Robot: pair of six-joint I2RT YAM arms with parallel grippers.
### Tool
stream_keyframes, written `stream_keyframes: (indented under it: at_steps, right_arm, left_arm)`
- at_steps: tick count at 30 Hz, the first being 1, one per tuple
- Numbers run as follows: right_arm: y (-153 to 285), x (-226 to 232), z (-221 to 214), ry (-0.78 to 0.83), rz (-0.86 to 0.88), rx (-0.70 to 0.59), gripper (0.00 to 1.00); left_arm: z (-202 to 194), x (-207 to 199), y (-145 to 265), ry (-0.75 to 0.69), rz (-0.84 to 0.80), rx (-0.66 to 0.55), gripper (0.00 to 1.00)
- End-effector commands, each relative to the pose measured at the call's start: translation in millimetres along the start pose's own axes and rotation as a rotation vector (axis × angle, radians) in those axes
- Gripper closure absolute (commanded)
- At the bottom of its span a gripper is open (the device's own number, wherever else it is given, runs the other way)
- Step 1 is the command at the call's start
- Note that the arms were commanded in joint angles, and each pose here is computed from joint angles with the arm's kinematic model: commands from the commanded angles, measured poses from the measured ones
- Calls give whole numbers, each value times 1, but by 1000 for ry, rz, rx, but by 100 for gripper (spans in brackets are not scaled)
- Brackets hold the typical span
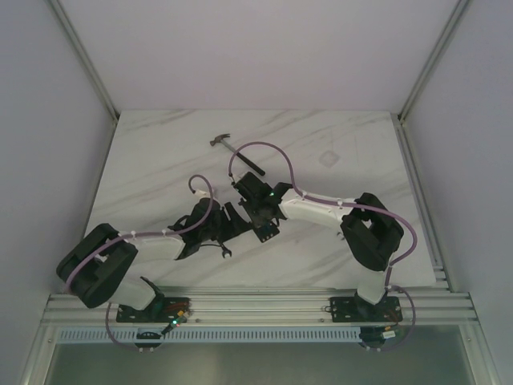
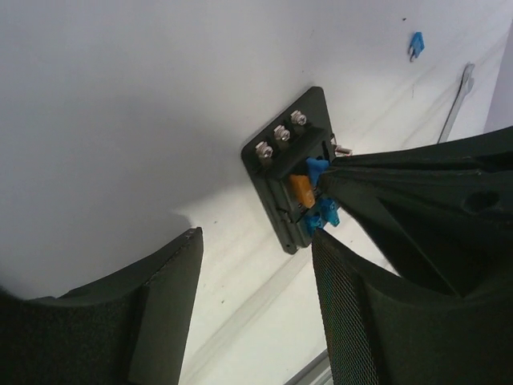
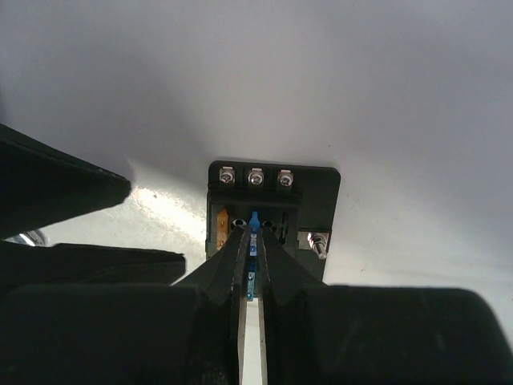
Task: Snap on the fuse box
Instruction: Install the fuse at the fuse box base.
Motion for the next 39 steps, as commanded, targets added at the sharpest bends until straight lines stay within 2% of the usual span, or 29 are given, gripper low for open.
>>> stream_keyframes:
  at_steps: [1, 12, 21, 39]
  right_arm:
    - [-6, -2, -15, -16, -6, 94, 92]
    - [-11, -1, -26, -40, 6, 146, 94]
    - [-5, -1, -24, -47, 21, 152, 94]
    - [-19, -6, -20, -89, -31, 181, 94]
  left_arm:
    - [-3, -15, -11, 0, -42, 16, 34]
    - [-7, -6, -26, 11, 8, 10, 42]
    - [-9, 6, -29, 22, 58, -2, 54]
    - [-12, 15, -29, 23, 83, 5, 59]
Point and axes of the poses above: each gripper's point midway between its finger pads, its own y axis back along the fingers, its own x axis along the line the jaws close on, z = x × y, the point moved 8 cm from there along y, back along the fingers, and after that the axes turned 15 degrees about y, right-handed, at the moved point
